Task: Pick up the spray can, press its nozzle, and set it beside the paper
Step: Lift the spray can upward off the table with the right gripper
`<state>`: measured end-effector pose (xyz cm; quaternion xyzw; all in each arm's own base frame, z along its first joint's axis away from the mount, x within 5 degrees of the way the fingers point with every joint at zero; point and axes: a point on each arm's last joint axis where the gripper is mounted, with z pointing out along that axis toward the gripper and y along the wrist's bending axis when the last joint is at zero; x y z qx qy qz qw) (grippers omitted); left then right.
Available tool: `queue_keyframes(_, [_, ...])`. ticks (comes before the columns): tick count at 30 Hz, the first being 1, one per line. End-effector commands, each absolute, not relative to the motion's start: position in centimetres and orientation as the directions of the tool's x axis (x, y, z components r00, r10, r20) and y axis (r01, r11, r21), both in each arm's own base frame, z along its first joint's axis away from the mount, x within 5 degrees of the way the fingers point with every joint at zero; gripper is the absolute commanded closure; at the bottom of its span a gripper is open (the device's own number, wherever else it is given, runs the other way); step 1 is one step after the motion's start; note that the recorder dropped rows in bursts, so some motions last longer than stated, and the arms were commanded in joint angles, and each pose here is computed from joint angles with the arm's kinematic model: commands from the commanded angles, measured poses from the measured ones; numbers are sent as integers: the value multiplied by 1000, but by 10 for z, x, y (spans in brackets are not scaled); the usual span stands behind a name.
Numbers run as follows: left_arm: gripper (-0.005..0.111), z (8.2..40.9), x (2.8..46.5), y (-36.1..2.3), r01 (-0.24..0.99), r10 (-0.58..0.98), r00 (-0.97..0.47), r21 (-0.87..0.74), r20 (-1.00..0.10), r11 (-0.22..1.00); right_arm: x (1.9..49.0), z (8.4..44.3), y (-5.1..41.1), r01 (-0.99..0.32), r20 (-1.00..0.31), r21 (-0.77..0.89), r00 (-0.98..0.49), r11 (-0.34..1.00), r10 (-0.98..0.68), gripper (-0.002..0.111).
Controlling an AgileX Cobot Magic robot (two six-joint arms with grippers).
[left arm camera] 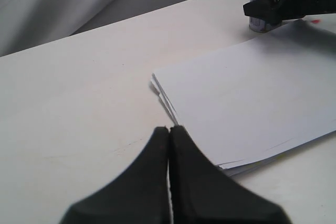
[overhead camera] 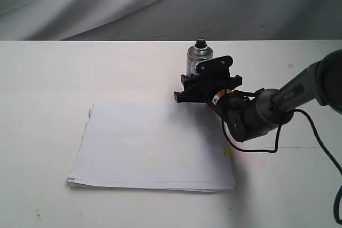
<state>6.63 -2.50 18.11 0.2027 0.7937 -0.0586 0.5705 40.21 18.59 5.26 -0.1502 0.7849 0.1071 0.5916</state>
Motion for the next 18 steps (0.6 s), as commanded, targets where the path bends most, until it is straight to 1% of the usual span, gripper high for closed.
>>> queue_keyframes(1, [107,180,66,-25,393,257,-268,138,-928,909,406,62,184,-364,-967,-31,-225,931,-120,108])
queue_keyframes(7, [107,180,66,-25,393,257,-268,138,-928,909,408,93,185,-375,-975,-49,-185,926,-126,108])
queue_keyframes(12, [107,180,66,-25,393,255,-269,136,-929,909,405,127,185,-404,-950,-104,-229,909,-210,108])
queue_keyframes(18, [107,180,66,-25,393,255,-269,136,-929,909,396,170,183,-450,-919,-203,-220,870,-328,108])
